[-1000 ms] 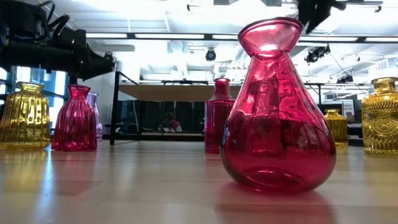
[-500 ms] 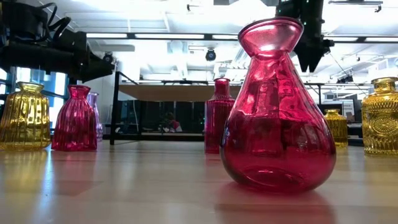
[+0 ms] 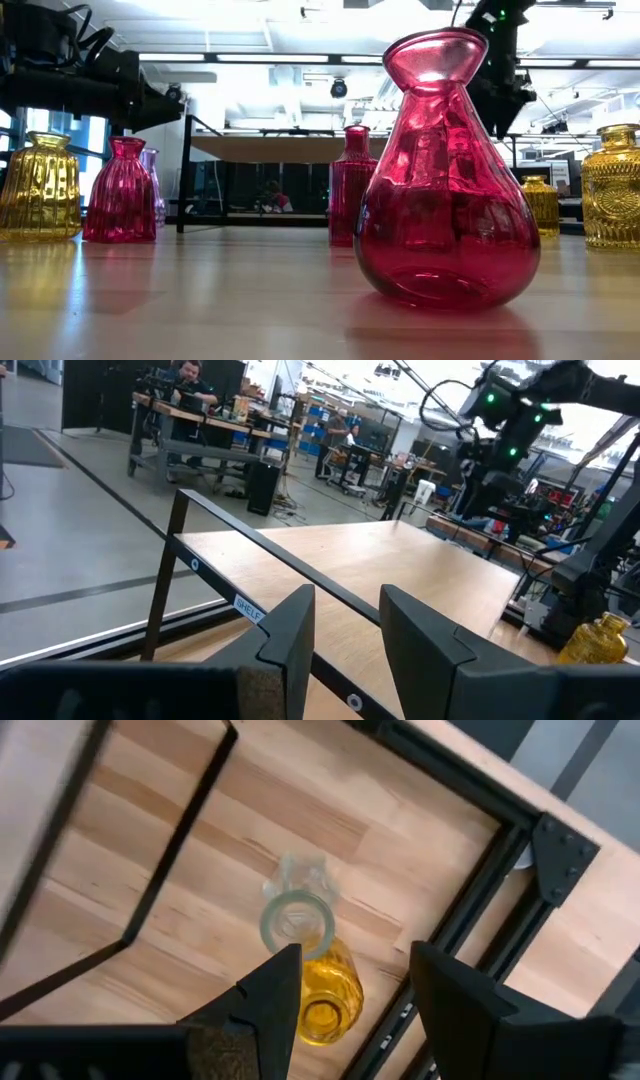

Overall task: Sort vases onto shelf
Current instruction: Put the top transparent vase on the shelf

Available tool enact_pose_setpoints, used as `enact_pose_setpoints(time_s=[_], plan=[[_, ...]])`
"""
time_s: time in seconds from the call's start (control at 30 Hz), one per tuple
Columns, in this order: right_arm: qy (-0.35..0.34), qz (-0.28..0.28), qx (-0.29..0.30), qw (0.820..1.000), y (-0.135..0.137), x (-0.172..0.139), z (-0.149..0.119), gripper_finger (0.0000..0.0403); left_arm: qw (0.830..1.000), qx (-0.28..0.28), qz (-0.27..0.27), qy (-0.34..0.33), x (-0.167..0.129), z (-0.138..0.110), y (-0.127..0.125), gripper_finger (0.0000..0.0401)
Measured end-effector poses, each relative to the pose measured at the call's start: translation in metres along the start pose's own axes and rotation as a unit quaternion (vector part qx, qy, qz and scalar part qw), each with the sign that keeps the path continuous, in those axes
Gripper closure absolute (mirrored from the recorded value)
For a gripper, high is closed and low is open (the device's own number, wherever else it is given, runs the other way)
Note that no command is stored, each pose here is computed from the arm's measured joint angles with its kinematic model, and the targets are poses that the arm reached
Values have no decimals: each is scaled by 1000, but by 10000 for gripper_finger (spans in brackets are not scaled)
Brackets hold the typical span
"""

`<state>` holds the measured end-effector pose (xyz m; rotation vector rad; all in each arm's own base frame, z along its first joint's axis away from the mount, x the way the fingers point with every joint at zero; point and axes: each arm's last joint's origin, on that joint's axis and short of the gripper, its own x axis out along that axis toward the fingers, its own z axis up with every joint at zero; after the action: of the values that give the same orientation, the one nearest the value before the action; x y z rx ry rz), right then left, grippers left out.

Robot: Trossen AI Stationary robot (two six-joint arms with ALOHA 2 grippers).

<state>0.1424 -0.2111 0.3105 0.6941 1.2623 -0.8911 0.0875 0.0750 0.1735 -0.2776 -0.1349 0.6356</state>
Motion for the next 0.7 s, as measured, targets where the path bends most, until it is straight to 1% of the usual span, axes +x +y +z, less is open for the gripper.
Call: enact_pose_setpoints(time_s=[0.37, 0.47, 0.6, 0.7], plan=[[6, 14, 5, 1000, 1, 35, -10, 233, 1000, 0, 0, 0, 0, 0, 0, 294], [5, 14, 5, 1000, 1, 37, -11, 233, 1000, 0, 0, 0, 0, 0, 0, 294], [-17, 16, 14, 1000, 1, 37, -6, 233, 1000, 0, 1, 1, 0, 0, 0, 294], [-17, 16, 14, 1000, 1, 37, -6, 233, 1000, 0, 2, 5, 0, -1, 0, 294]])
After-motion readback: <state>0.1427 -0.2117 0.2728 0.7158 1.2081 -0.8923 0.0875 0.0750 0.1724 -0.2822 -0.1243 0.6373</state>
